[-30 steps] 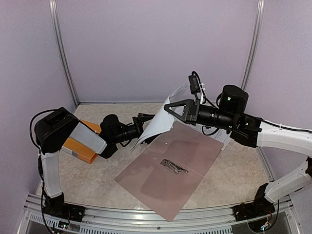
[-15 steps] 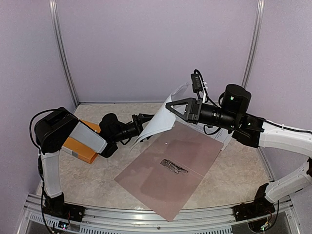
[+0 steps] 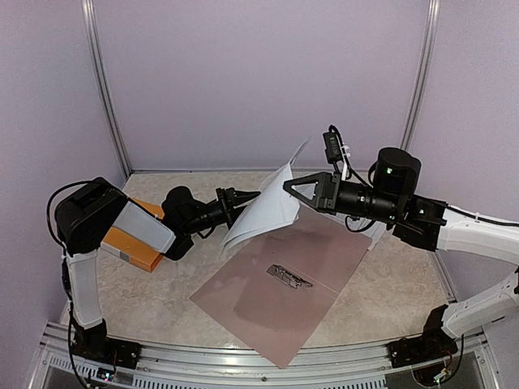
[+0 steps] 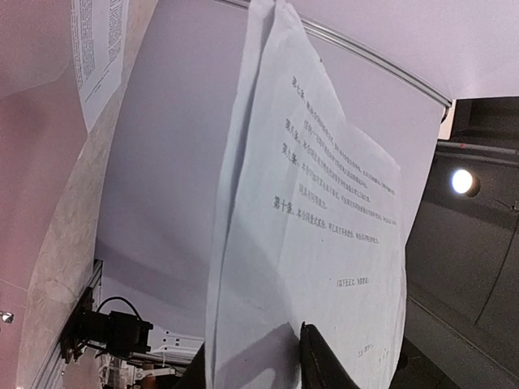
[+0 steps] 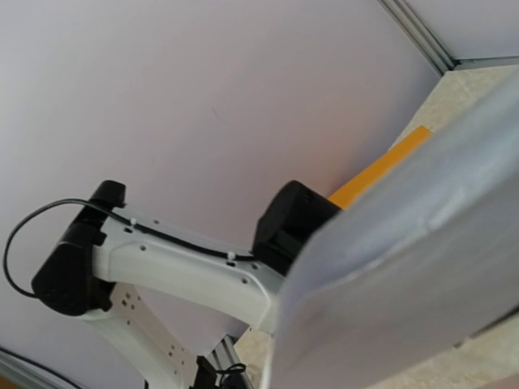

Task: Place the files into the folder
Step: Pass from the right arm to the left, then move the folder to the center of the board.

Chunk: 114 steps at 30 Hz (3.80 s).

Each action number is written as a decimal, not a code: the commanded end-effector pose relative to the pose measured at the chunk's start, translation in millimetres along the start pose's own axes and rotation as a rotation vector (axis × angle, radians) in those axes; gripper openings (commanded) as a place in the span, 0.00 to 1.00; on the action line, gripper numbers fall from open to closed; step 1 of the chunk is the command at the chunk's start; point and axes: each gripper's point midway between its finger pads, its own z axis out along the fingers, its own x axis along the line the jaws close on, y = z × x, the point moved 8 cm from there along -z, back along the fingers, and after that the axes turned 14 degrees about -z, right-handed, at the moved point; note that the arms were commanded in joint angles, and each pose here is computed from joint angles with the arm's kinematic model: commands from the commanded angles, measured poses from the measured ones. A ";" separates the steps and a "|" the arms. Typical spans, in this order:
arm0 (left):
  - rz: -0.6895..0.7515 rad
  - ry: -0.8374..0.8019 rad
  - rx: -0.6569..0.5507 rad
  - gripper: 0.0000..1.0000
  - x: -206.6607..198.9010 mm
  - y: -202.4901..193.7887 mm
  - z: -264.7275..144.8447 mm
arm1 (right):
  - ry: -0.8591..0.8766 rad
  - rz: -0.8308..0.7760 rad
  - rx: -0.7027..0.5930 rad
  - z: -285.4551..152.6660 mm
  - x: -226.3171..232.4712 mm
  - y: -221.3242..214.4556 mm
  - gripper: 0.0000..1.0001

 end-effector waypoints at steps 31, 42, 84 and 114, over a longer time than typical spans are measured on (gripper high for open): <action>0.118 -0.009 -0.014 0.13 -37.5 -13.9 -26.4 | -0.208 0.047 0.069 -36.8 -27.9 -30.1 0.00; 0.137 0.002 -0.013 0.19 -37.9 -14.7 -29.2 | -0.230 0.041 0.061 -43.6 -29.7 -26.7 0.00; 0.470 0.278 -0.181 0.00 -43.1 -64.9 -67.1 | -0.354 0.049 0.176 -47.8 -60.4 -51.8 0.30; 0.301 0.640 -0.687 0.00 90.2 -110.7 -181.0 | -0.483 -0.348 0.985 18.9 -132.0 -177.1 0.69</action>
